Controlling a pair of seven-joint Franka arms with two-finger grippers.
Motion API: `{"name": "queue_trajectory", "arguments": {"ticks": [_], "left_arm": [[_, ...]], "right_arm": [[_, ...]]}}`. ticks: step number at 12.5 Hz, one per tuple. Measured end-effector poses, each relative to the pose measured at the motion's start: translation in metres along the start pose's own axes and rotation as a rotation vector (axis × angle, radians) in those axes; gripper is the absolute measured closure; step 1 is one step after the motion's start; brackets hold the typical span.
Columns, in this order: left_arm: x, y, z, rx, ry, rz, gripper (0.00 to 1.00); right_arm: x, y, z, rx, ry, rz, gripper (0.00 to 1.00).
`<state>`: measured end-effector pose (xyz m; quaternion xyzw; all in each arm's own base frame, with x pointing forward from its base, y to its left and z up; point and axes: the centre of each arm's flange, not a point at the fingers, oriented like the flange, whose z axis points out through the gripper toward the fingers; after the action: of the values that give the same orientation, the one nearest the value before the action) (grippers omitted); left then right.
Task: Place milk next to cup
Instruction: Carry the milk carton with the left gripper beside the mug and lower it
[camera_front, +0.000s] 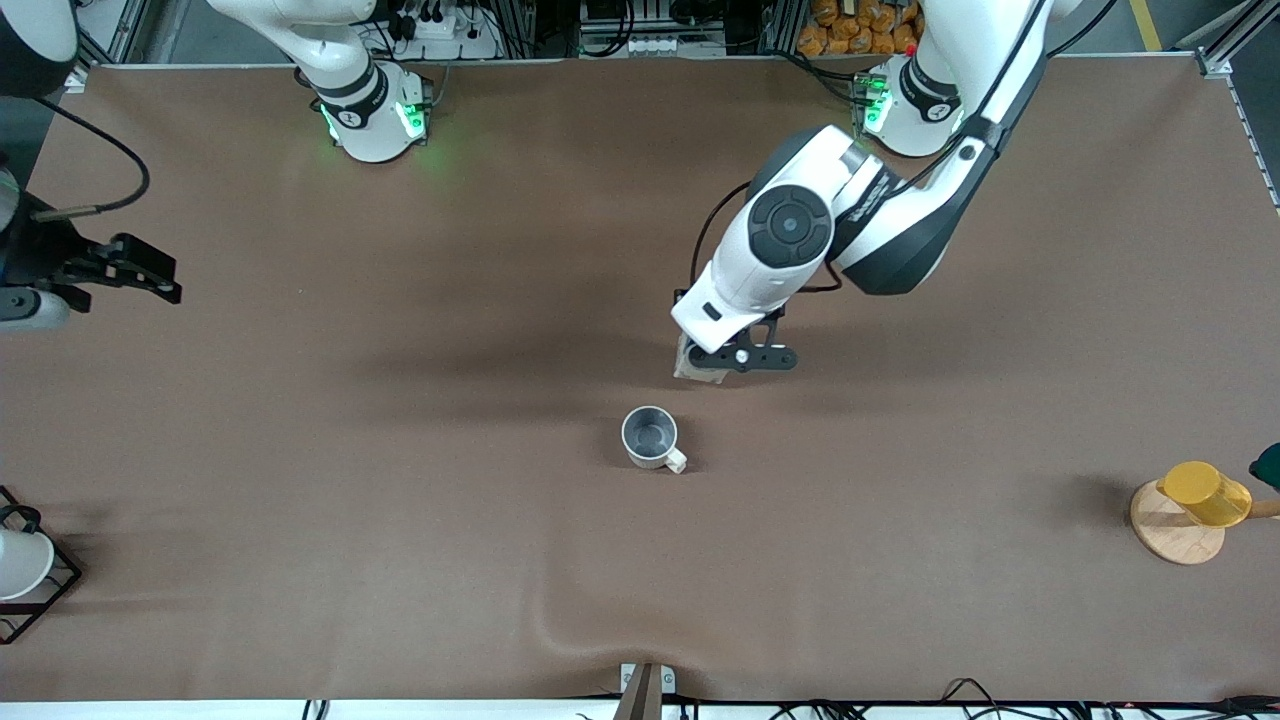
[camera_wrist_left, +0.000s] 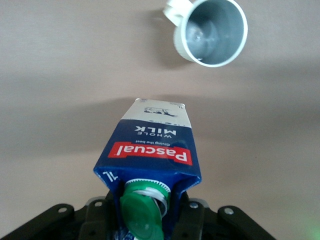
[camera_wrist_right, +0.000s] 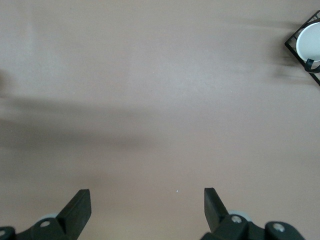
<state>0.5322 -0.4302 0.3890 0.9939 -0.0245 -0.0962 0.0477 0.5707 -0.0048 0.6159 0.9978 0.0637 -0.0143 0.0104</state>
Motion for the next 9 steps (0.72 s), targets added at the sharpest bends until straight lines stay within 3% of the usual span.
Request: {"name": "queue_trajectory", "arguments": {"ticks": [4, 9], "left_arm": [[-0.022, 0.048, 0.032, 0.003, 0.001, 0.024, 0.56], [-0.008, 0.057, 0.062, 0.066, 0.04, -0.108, 0.56]], "right_arm": [[-0.012, 0.003, -0.023, -0.001, -0.002, -0.006, 0.0], [-0.019, 0.011, -0.03, -0.002, 0.001, 0.013, 0.0]]}}
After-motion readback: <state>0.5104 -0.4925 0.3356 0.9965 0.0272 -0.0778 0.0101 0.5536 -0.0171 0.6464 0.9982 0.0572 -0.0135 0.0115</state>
